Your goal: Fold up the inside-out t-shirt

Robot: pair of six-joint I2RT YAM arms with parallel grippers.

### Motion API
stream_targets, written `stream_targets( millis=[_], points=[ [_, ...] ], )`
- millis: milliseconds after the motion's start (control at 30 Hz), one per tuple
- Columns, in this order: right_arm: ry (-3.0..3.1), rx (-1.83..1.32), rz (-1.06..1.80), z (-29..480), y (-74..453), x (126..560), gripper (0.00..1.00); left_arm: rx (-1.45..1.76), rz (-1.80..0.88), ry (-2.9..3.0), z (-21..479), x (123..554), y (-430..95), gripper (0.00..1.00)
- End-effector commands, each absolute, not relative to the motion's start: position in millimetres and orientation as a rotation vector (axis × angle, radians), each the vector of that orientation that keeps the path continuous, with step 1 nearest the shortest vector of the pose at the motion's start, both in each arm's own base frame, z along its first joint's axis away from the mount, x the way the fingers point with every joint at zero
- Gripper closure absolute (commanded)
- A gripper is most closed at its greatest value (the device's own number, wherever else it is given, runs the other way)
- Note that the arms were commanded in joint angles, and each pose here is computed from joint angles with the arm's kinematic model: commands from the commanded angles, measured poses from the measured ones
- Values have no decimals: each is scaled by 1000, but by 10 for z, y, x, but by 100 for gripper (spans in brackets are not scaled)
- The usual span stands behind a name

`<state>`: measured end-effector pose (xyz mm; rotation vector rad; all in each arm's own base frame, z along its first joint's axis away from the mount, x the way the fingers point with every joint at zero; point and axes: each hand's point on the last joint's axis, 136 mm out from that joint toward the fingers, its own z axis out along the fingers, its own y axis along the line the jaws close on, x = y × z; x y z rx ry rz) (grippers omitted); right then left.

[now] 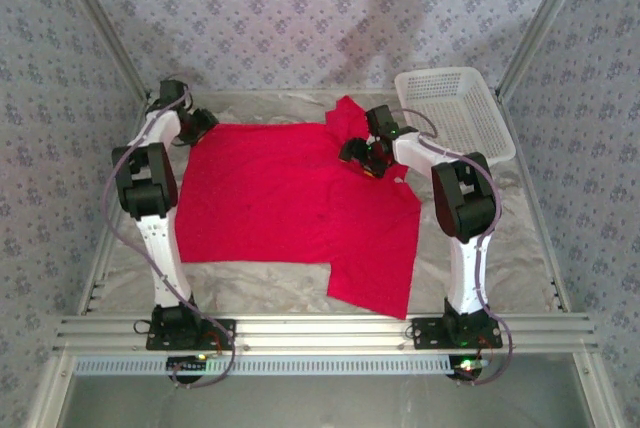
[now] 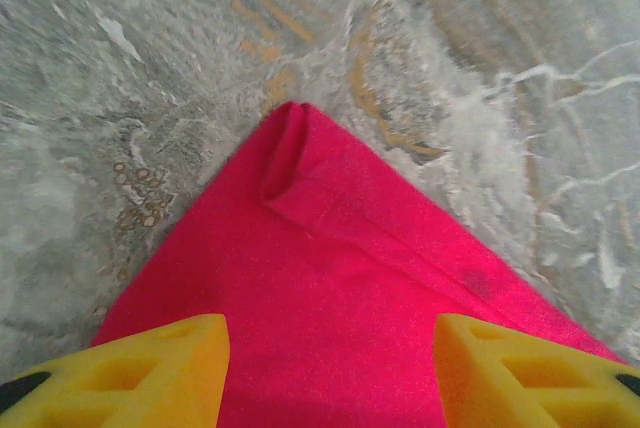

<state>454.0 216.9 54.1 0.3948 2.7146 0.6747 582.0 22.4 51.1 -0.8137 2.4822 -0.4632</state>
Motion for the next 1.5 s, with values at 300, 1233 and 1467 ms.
stream_targets(
  millis=[300,1233,1467],
  points=[
    [2704,370,720,771,2158,4542,21,-770,-466,2459,490,6225,189,44],
    [2719,170,580,1108,2149,4584,20,-679,-420,2334,1656,5989,-8,45],
    [2720,183,468,838,2157,4847,20,-780,-653,2292,1279,5032,-333,44]
  ],
)
